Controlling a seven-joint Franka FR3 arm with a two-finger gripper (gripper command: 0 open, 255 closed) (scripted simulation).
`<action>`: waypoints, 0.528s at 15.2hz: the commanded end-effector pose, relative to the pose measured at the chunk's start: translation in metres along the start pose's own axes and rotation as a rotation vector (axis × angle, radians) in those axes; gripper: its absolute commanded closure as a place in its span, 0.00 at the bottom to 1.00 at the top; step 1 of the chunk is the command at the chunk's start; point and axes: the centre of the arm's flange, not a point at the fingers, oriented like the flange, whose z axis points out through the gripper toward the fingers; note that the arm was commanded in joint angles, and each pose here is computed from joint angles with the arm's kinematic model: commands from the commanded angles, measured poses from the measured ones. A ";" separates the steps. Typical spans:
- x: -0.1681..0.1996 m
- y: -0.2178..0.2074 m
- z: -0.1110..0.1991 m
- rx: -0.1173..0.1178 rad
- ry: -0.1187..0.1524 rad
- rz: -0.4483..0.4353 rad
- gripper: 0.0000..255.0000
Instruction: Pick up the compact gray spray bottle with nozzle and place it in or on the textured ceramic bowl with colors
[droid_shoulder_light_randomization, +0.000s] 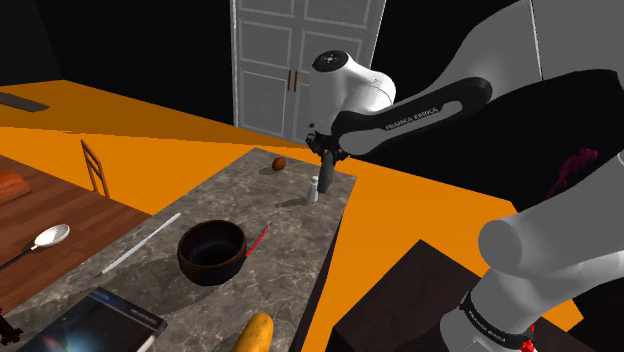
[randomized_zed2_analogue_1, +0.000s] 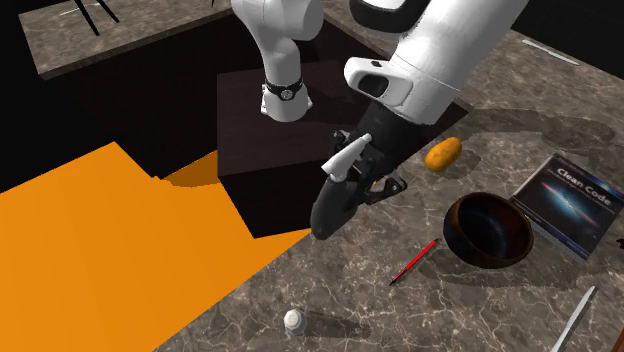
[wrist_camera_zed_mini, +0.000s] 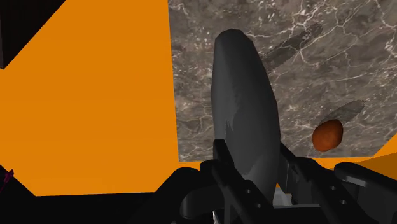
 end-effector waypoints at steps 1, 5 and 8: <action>0.005 -0.001 -0.008 0.000 -0.001 0.000 1.00; -0.024 -0.023 -0.025 0.000 -0.001 0.000 1.00; -0.052 -0.045 -0.042 0.000 -0.001 0.000 1.00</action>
